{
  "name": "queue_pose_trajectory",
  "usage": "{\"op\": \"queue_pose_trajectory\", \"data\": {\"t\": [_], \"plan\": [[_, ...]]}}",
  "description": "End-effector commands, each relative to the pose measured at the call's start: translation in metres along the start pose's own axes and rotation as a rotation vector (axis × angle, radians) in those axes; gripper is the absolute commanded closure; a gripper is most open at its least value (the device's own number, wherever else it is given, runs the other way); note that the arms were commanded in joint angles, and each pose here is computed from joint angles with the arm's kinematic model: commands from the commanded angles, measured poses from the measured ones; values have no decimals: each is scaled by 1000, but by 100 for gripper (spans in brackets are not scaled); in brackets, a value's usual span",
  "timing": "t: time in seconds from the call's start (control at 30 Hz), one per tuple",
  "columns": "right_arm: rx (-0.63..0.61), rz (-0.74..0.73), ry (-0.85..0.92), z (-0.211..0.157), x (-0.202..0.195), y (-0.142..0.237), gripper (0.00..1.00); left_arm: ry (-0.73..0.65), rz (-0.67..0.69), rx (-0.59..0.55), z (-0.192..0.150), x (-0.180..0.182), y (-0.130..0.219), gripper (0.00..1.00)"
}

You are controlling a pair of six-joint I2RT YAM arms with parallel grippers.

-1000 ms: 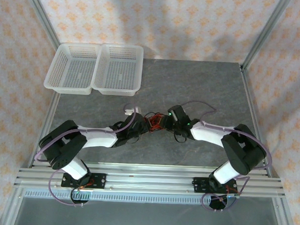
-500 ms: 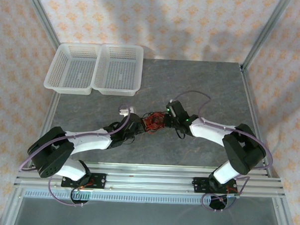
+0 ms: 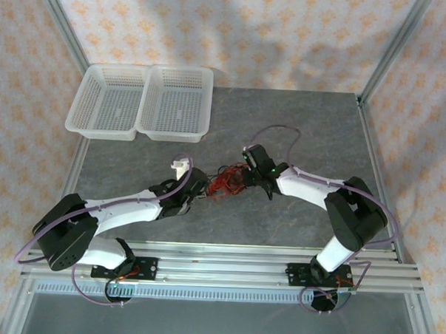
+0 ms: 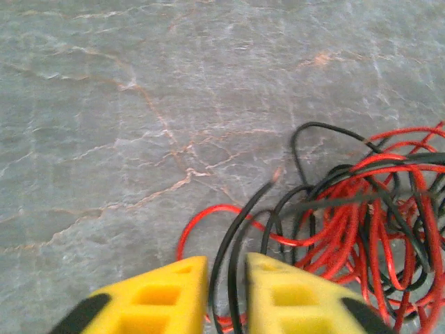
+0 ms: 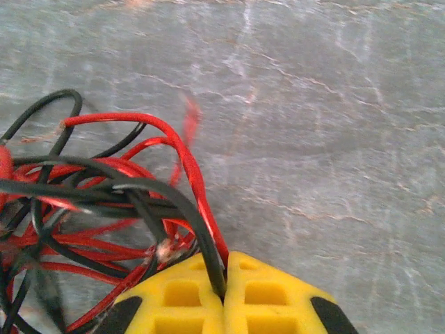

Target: Untangle the cables

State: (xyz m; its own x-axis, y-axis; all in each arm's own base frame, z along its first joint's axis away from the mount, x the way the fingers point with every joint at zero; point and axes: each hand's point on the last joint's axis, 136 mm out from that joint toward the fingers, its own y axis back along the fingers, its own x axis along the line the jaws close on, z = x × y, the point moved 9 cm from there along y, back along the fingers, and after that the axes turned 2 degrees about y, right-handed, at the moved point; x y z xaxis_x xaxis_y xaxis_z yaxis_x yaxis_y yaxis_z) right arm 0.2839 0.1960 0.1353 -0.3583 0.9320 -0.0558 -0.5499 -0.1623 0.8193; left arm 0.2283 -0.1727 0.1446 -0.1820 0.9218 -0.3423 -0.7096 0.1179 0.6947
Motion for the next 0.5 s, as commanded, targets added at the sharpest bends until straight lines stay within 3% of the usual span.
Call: {"op": "queue_pose_trajectory", "data": {"t": [0.0, 0.13, 0.27, 0.37, 0.47], "plan": [[15, -96, -36, -2, -13, 4, 97, -49, 47, -30, 13, -2, 9, 66], [-6, -72, -175, -1, -13, 12, 74, -95, -14, -4, 20, -20, 13, 49], [-24, 3, -362, 0, -12, 24, 53, -155, -58, 27, 24, -39, 11, 39], [-41, 93, -532, -4, -11, 32, 44, -183, -80, 47, 23, -49, 3, 37], [-53, 193, -721, -16, -9, 33, 41, -206, -93, 77, 18, -56, -11, 36]]}}
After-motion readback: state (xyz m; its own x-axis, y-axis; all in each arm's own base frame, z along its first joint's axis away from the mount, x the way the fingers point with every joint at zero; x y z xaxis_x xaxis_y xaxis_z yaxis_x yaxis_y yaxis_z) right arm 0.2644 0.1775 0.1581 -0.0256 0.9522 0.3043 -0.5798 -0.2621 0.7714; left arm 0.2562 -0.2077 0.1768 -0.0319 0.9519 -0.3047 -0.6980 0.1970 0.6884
